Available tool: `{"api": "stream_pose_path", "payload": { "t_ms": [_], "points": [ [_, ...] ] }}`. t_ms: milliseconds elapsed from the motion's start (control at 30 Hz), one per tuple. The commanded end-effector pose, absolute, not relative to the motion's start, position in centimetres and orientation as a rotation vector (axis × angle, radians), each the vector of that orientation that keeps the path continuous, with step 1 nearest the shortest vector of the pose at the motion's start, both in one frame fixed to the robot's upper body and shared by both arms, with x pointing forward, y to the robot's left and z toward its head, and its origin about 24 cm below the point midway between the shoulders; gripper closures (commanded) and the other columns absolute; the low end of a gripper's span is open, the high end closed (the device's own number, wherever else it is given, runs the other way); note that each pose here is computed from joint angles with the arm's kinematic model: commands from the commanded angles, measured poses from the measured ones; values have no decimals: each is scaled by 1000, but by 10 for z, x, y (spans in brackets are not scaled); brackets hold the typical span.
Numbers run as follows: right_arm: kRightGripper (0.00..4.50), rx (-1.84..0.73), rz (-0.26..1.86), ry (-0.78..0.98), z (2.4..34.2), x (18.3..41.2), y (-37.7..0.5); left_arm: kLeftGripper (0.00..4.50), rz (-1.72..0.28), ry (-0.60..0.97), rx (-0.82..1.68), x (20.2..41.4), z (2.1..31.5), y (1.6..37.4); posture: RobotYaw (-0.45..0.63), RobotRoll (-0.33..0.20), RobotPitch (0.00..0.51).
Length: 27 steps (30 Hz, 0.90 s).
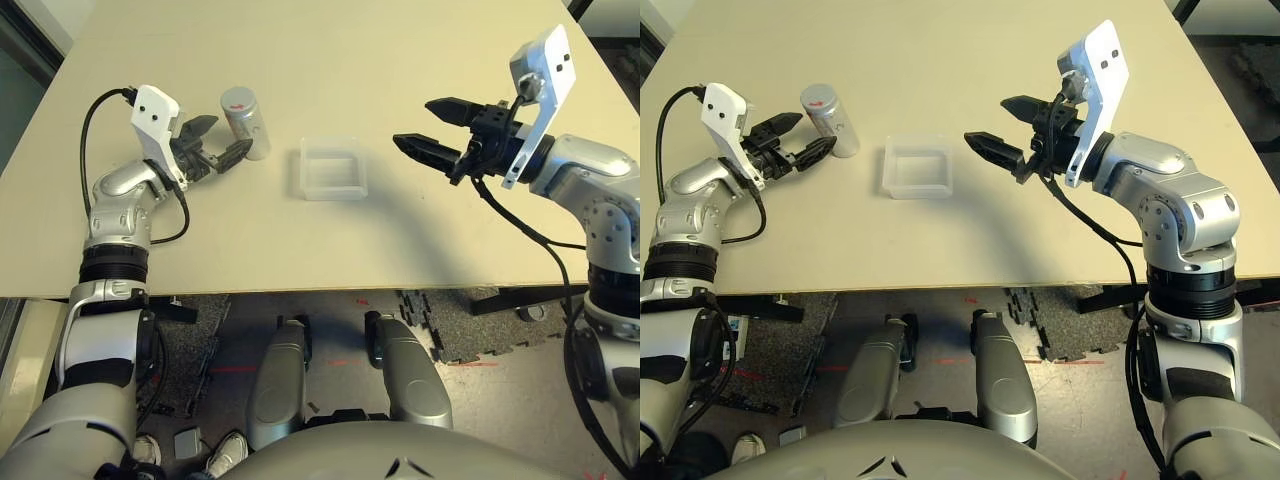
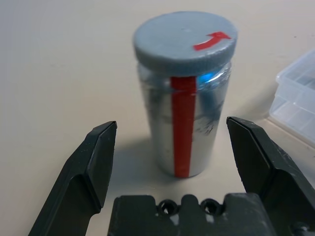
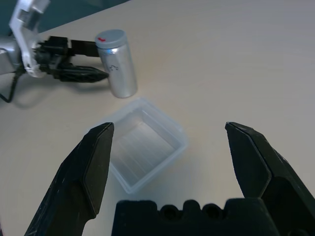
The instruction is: Pour the medicine from the bottle into the box.
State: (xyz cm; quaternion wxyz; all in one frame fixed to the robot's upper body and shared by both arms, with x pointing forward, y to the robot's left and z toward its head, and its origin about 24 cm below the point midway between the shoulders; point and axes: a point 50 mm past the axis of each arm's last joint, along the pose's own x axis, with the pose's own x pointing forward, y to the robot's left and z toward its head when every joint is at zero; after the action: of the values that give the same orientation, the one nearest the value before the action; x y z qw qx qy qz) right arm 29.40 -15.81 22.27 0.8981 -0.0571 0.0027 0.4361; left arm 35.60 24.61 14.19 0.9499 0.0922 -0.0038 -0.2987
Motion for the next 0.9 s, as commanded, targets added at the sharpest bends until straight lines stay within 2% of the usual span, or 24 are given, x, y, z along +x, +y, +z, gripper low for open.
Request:
{"api": "stream_pose_path", "payload": {
  "t_ms": [33,433,533,667,900],
  "points": [
    [0,-161,945,3,223,293,-150,24,-619,9,202,359,137,242,-74,0,200],
    [0,-141,982,-14,222,294,-135,24,-600,18,248,368,130,235,-75,0,203],
    [0,-140,982,-17,222,294,-134,626,-603,32,264,369,126,233,-77,0,209],
    [0,-141,976,-21,223,294,-135,2068,-628,40,217,372,124,228,-78,0,208],
    [0,-145,962,-23,223,296,-137,2103,-698,15,217,376,127,216,-73,0,208]
  ]
}}
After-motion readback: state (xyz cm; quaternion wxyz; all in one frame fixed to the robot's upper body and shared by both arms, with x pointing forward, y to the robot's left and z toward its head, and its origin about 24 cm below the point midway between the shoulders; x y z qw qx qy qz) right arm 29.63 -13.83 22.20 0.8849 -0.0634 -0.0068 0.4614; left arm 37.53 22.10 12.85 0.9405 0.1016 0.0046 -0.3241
